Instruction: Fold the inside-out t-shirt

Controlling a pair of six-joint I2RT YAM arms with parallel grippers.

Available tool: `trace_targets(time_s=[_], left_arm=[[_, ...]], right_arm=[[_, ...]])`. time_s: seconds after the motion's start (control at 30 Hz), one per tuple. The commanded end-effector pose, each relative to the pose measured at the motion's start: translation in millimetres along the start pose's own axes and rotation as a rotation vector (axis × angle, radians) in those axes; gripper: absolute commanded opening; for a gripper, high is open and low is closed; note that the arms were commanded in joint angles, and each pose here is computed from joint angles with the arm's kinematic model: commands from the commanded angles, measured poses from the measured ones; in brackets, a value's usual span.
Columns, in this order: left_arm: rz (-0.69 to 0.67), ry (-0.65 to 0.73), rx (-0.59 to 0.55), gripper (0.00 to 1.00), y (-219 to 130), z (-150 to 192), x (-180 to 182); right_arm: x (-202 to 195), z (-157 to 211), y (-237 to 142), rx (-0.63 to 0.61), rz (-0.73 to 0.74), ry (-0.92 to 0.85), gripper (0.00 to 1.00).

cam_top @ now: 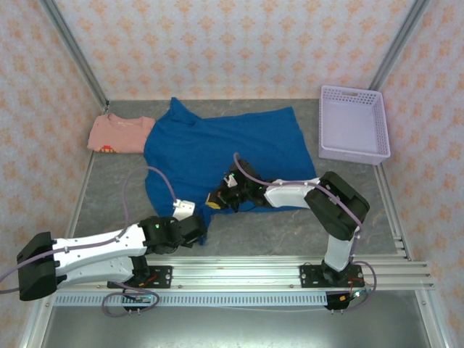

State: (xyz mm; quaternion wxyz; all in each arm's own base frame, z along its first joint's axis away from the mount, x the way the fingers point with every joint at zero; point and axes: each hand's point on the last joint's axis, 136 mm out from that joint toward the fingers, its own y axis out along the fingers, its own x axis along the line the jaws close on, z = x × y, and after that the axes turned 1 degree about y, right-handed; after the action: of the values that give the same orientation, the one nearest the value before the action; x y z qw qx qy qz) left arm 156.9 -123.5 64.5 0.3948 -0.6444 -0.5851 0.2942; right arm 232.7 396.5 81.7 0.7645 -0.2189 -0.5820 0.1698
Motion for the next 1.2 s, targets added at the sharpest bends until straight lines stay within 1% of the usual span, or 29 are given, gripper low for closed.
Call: trace_targets(time_s=[0.0, 0.07, 0.13, 0.2, 0.27, 0.3, 0.43, 0.5, 0.57, 0.63, 0.73, 0.8, 0.87, 1.0, 1.07, 1.17], left_arm=[[-0.037, -0.043, 0.000, 0.08, -4, 2, 15], [0.013, -0.065, -0.011, 0.08, -8, -1, 10], [0.126, -0.089, -0.023, 0.11, -13, -5, -6], [0.281, -0.105, -0.027, 0.19, -20, -7, -32], [0.368, -0.101, -0.034, 0.28, -25, -10, -49], [0.389, -0.085, -0.035, 0.33, -26, -10, -56], [0.367, 0.019, -0.002, 0.46, -25, -6, -71], [0.360, 0.067, 0.015, 0.49, -23, -3, -81], [0.323, 0.094, 0.029, 0.50, -16, 0, -83], [0.261, 0.110, 0.036, 0.48, -6, 2, -78], [0.192, 0.112, 0.027, 0.36, 3, 2, -70], [0.172, 0.105, 0.018, 0.25, 4, 0, -65], [0.151, 0.088, 0.016, 0.18, 1, 1, -57], [0.061, 0.013, 0.024, 0.09, -7, 6, -26], [0.025, -0.061, 0.038, 0.07, -10, 10, -7], [0.005, -0.158, 0.069, 0.05, -10, 18, 13]], right_arm=[[9, -2, -4, 0.000, 0.009, -0.044, 0.00], [8, -2, -5, -0.003, 0.024, -0.056, 0.00], [6, -1, -5, -0.001, 0.032, -0.057, 0.00], [6, -1, -4, 0.004, 0.032, -0.055, 0.00], [5, -2, -3, 0.004, 0.033, -0.055, 0.00], [5, -2, -2, 0.008, 0.034, -0.053, 0.00], [5, -3, -1, 0.010, 0.036, -0.056, 0.00], [4, -3, -1, 0.011, 0.041, -0.057, 0.00], [3, -3, -1, 0.011, 0.041, -0.058, 0.00], [2, -3, -1, 0.011, 0.043, -0.057, 0.00], [0, -2, -1, 0.013, 0.045, -0.055, 0.00], [0, -2, -1, 0.014, 0.045, -0.055, 0.00], [0, -2, -3, 0.012, 0.049, -0.055, 0.00], [-2, -6, -6, 0.005, 0.056, -0.053, 0.00], [-3, -7, -7, 0.003, 0.063, -0.053, 0.00], [-6, -10, -9, 0.001, 0.079, -0.055, 0.00]])
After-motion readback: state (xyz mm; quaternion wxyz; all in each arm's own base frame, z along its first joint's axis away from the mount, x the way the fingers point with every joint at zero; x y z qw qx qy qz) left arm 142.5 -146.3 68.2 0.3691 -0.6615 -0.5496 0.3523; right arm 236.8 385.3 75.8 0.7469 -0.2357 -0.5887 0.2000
